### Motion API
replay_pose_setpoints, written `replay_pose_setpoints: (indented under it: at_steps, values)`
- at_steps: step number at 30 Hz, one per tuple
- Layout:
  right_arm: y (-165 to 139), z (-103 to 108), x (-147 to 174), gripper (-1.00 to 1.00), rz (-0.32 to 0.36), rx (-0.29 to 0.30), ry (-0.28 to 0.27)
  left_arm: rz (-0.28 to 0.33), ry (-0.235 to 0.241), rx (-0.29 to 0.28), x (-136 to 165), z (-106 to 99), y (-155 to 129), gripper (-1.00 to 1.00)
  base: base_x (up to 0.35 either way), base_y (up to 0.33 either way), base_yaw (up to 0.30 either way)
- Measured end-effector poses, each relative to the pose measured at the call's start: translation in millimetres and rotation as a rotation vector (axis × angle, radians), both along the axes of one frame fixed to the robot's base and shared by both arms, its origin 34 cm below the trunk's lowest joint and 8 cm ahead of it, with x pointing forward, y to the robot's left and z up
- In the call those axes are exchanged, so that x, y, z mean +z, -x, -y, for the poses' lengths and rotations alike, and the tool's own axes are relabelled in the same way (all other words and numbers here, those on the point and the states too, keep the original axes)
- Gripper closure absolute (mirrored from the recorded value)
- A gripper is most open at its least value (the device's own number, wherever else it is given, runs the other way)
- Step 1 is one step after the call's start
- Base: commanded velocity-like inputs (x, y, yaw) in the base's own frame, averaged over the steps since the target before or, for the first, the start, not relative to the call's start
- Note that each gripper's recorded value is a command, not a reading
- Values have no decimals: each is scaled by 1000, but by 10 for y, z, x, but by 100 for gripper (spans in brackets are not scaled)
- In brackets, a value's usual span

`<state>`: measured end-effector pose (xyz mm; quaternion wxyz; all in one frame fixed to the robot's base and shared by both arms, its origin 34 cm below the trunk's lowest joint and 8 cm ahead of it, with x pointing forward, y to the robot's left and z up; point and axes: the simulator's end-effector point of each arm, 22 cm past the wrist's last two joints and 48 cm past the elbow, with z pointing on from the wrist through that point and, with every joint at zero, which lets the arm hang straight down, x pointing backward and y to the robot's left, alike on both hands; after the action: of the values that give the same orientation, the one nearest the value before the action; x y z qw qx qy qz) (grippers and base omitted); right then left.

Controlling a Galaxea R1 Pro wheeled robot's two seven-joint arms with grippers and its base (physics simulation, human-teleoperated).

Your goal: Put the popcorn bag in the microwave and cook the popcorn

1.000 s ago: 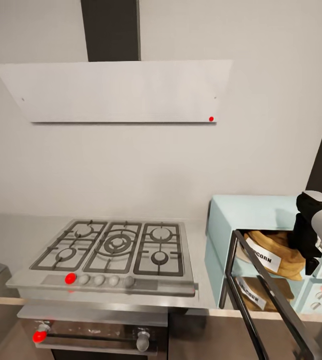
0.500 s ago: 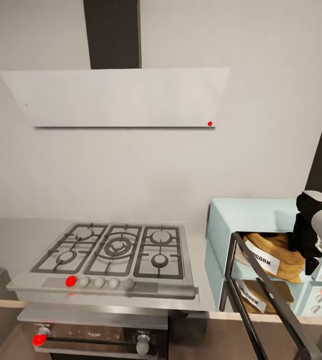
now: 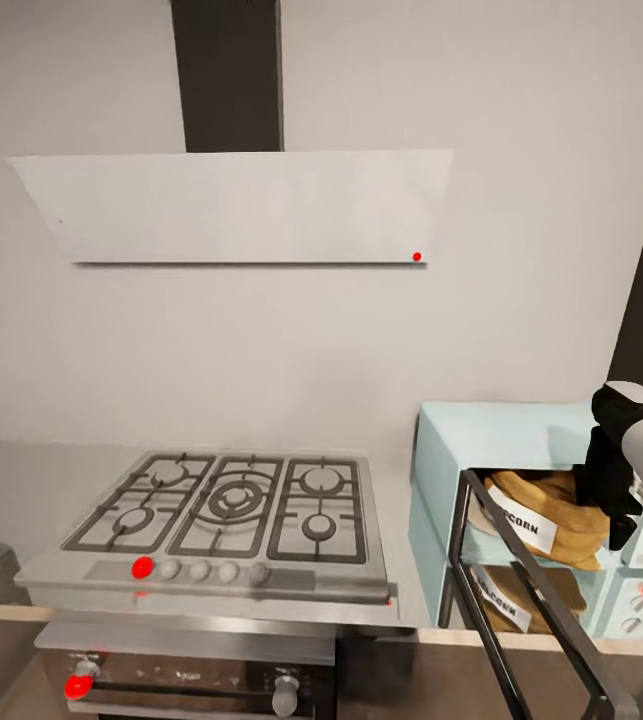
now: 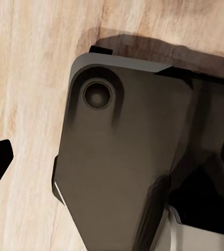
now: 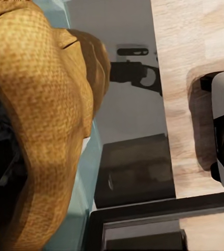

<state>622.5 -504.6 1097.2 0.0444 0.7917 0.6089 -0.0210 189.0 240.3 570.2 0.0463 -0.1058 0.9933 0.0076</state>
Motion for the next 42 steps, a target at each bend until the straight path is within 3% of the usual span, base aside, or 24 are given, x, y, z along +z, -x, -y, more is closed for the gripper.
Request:
replay_pose_setpoints:
  at_steps: [25,32,38,42]
  values:
    - [63,0,206,-100,42,0,0,41,1,0,28,4,-159,-100,0,0,0]
    - [69,2,256,-100,55,2,2,53,-2,0,35,-1,-204,-100,-244,0,0]
    - [-25,3,272,-100,95,67,6,55,-2,0,36,0,-210,-100,-324,0,0]
    - [-274,32,319,-100,203,125,31,54,-2,0,36,-1,-210,-100,-326,0,0]
